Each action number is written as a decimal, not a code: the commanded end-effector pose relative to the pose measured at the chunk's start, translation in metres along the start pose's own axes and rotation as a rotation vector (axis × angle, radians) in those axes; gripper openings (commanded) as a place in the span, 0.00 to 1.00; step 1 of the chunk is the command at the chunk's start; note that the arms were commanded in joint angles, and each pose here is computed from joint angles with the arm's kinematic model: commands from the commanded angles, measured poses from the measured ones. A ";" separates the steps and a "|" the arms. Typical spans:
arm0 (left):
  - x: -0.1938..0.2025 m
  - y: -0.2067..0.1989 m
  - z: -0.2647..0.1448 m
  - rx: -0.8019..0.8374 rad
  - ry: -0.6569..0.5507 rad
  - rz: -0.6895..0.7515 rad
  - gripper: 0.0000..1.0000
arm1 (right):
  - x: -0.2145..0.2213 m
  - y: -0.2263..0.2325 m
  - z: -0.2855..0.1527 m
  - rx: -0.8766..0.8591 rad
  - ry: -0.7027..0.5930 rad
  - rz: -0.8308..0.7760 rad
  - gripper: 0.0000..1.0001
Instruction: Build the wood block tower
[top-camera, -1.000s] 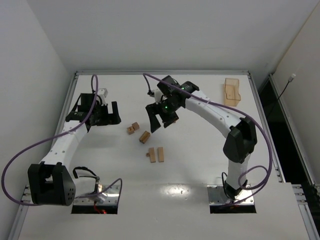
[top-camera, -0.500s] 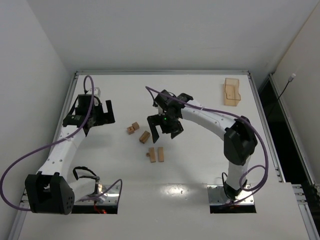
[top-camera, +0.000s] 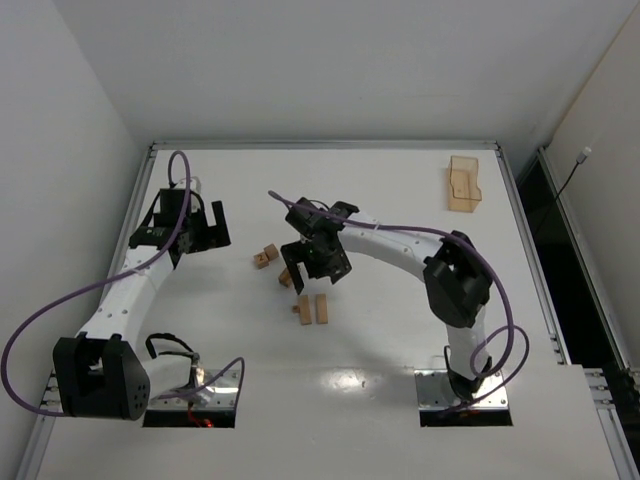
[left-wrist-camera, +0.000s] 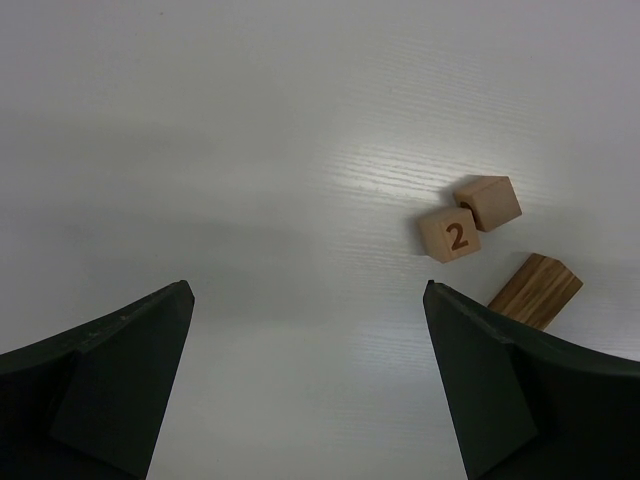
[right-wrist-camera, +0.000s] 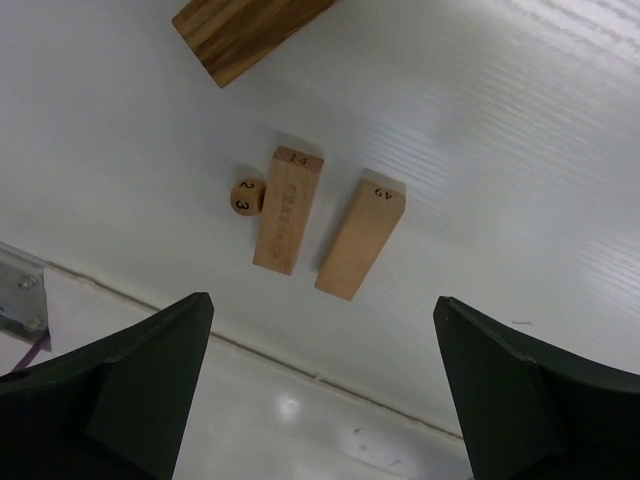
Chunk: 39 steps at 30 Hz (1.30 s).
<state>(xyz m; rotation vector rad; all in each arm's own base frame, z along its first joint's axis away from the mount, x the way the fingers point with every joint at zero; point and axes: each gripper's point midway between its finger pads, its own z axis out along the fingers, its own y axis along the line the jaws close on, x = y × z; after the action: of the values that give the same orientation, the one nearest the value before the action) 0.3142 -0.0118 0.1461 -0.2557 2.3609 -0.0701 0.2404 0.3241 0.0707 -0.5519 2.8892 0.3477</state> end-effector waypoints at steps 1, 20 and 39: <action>-0.015 -0.008 -0.009 0.028 -0.050 -0.009 1.00 | -0.001 0.015 0.012 0.009 -0.011 -0.005 0.88; -0.022 -0.006 -0.017 0.054 -0.081 -0.045 1.00 | 0.059 0.005 0.055 0.069 0.174 0.031 0.83; -0.012 -0.001 -0.010 0.055 -0.062 -0.048 1.00 | 0.033 0.027 0.072 -0.018 0.180 0.052 0.89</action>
<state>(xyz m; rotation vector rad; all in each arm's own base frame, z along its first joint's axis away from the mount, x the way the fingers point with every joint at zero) 0.3126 -0.0123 0.1554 -0.2752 2.3235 -0.1349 0.1996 0.3433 -0.0084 -0.5705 3.1106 0.3007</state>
